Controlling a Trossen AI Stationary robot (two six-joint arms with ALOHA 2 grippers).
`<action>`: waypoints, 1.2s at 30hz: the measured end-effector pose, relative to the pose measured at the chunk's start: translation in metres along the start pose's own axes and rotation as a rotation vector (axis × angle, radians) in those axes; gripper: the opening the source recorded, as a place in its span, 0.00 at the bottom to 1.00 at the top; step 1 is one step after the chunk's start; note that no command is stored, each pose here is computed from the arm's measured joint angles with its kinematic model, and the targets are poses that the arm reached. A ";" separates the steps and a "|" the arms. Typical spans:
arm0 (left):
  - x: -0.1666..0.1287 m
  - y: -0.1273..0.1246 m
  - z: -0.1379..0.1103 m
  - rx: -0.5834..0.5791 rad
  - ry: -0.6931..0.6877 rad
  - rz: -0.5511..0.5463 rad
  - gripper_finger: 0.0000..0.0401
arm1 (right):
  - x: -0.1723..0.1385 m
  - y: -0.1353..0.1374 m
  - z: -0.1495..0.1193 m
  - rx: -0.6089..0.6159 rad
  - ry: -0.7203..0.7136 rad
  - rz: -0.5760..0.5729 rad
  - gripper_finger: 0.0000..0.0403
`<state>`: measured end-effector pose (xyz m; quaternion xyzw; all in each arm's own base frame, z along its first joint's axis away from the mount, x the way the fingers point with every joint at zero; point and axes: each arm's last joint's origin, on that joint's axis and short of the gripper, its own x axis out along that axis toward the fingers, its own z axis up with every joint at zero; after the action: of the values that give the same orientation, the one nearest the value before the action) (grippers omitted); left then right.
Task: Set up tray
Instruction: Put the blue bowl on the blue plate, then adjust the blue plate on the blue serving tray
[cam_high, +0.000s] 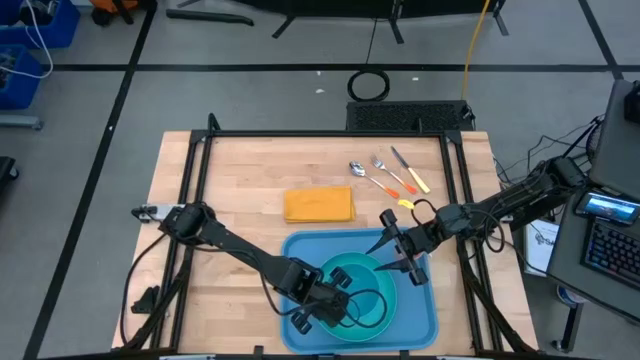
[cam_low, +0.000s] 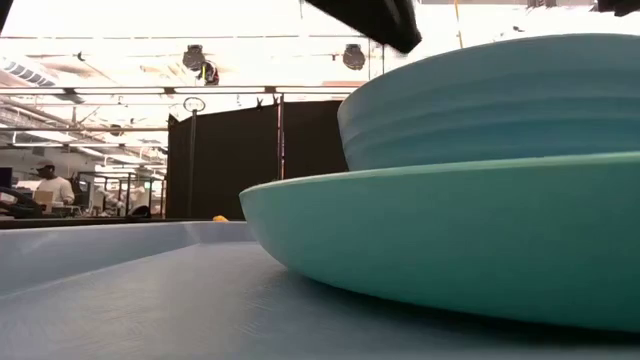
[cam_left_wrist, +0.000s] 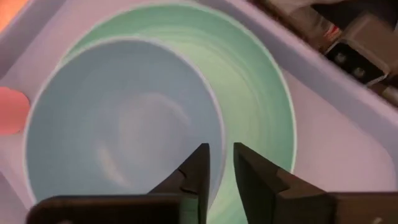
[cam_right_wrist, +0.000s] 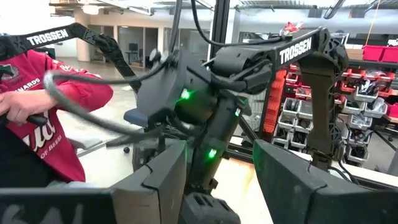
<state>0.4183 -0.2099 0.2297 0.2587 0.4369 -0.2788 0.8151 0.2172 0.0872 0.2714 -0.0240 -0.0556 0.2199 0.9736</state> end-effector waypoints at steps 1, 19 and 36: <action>0.000 0.000 0.001 -0.001 -0.006 0.001 0.21 | 0.000 0.000 0.000 0.000 0.002 0.000 0.44; -0.037 -0.003 -0.005 -0.043 0.126 0.170 0.30 | 0.000 0.000 -0.001 0.023 0.008 0.005 0.44; -0.020 -0.017 -0.036 -0.125 0.352 0.206 0.30 | 0.000 0.002 -0.002 0.048 0.018 0.014 0.44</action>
<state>0.3766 -0.1937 0.2262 0.2956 0.5604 -0.1168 0.7648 0.2164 0.0894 0.2697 -0.0032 -0.0415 0.2279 0.9728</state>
